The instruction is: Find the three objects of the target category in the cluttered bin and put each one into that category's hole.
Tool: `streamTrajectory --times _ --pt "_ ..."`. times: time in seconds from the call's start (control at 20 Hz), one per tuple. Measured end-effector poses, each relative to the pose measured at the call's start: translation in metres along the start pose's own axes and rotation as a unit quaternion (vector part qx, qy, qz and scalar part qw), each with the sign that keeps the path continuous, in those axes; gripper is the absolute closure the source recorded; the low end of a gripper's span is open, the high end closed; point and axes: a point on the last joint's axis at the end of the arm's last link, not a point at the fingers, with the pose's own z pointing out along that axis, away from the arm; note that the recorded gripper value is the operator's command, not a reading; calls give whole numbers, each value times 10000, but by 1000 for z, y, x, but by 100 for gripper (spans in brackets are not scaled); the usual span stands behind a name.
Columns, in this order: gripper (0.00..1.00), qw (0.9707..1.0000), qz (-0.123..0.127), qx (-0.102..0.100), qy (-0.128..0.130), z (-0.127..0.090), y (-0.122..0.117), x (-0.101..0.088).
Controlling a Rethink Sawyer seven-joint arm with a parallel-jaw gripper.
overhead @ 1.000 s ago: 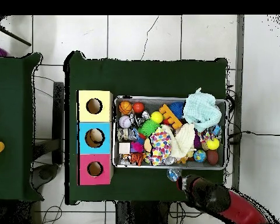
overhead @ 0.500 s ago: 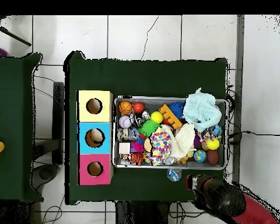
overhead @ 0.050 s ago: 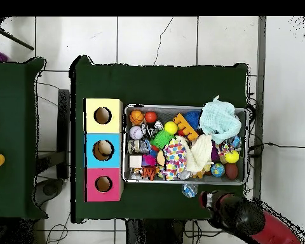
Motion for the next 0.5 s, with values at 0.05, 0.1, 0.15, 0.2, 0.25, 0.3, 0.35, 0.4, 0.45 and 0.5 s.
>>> streamTrajectory --times 0.05,0.1,0.15,0.2,0.25,0.3,0.35,0.4,0.45,0.5 --pt "100 10000 0 -46 36 4 2 1" --pt "100 10000 0 -77 57 8 3 2" --pt "100 9999 -2 -117 82 12 5 3" --pt "100 9997 -1 -212 133 23 9 6" --pt "100 9996 -1 -257 151 29 11 7" --pt "100 9994 -3 -298 160 35 14 8" --pt "100 9993 -4 -340 168 41 16 9" --pt "100 9991 -9 -379 166 46 19 10" --pt "100 9990 -17 -421 154 53 22 10" --pt "100 9988 -24 -464 142 59 26 10"
